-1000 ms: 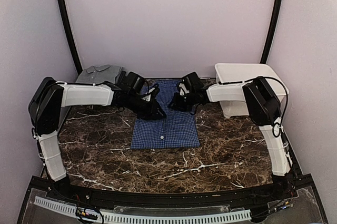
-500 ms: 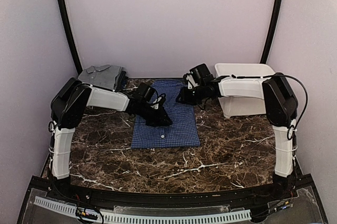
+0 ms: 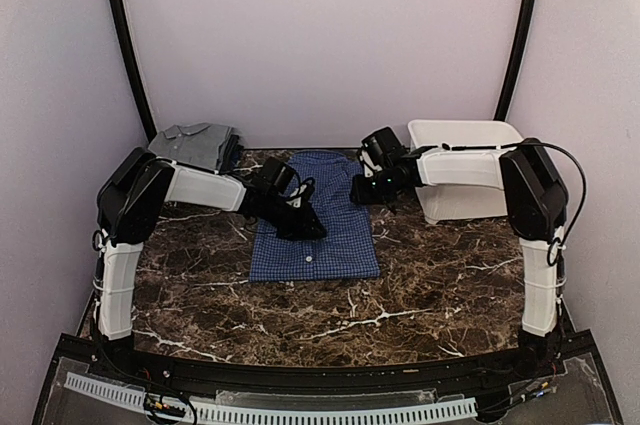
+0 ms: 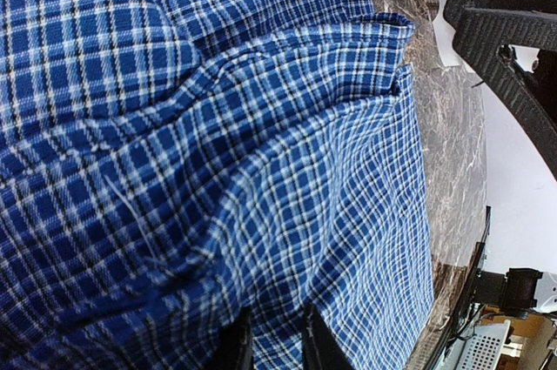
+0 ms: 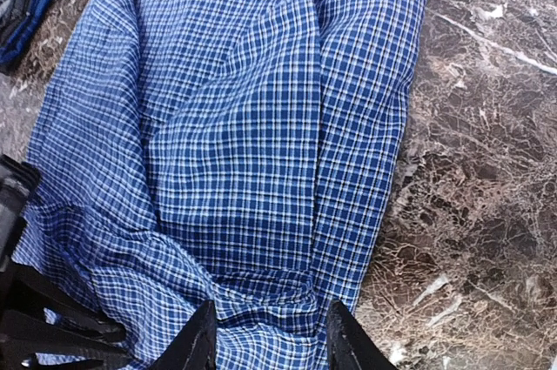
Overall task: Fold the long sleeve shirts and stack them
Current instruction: Smooth out the 2/3-rectangle-folded shirt at the center of the board.
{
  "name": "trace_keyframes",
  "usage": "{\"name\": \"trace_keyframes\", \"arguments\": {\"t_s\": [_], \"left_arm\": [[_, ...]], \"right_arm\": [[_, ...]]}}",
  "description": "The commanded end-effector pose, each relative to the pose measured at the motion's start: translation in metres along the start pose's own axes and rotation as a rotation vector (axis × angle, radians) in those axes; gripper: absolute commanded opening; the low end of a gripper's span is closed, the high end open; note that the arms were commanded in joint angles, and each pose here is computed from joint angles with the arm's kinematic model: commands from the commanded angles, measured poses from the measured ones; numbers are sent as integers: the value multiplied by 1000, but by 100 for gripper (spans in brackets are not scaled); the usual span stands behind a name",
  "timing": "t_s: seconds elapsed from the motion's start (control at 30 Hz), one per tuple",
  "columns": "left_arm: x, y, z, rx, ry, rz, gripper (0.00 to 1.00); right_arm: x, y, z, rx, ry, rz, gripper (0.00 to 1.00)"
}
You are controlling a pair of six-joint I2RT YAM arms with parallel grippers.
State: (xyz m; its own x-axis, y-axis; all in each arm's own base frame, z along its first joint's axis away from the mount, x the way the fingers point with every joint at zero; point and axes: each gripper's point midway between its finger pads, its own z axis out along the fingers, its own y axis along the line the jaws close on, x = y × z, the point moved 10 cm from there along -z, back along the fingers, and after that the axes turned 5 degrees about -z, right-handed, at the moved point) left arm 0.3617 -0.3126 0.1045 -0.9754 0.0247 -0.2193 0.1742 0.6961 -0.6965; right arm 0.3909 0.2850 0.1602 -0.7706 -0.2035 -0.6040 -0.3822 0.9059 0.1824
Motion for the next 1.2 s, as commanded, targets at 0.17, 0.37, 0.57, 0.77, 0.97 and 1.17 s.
{"name": "trace_keyframes", "arguments": {"t_s": [0.17,0.37,0.57,0.77,0.97,1.17], "left_arm": [[-1,3,0,-26,-6,2,19],[0,4,1,-30,-5,2,19],[-1,5,1,-32,-4,0,19],[-1,5,2,-35,0,0,19],[0,6,3,-44,5,-1,19],[1,7,3,-46,6,-1,19]], "right_arm": [[7,0,12,-14,14,-44,48],[9,-1,17,-14,11,-45,50],[11,2,28,-52,31,-46,48],[11,-1,35,-15,39,-40,37],[2,-7,29,77,7,-37,22],[1,-9,30,119,18,-46,0]]}}
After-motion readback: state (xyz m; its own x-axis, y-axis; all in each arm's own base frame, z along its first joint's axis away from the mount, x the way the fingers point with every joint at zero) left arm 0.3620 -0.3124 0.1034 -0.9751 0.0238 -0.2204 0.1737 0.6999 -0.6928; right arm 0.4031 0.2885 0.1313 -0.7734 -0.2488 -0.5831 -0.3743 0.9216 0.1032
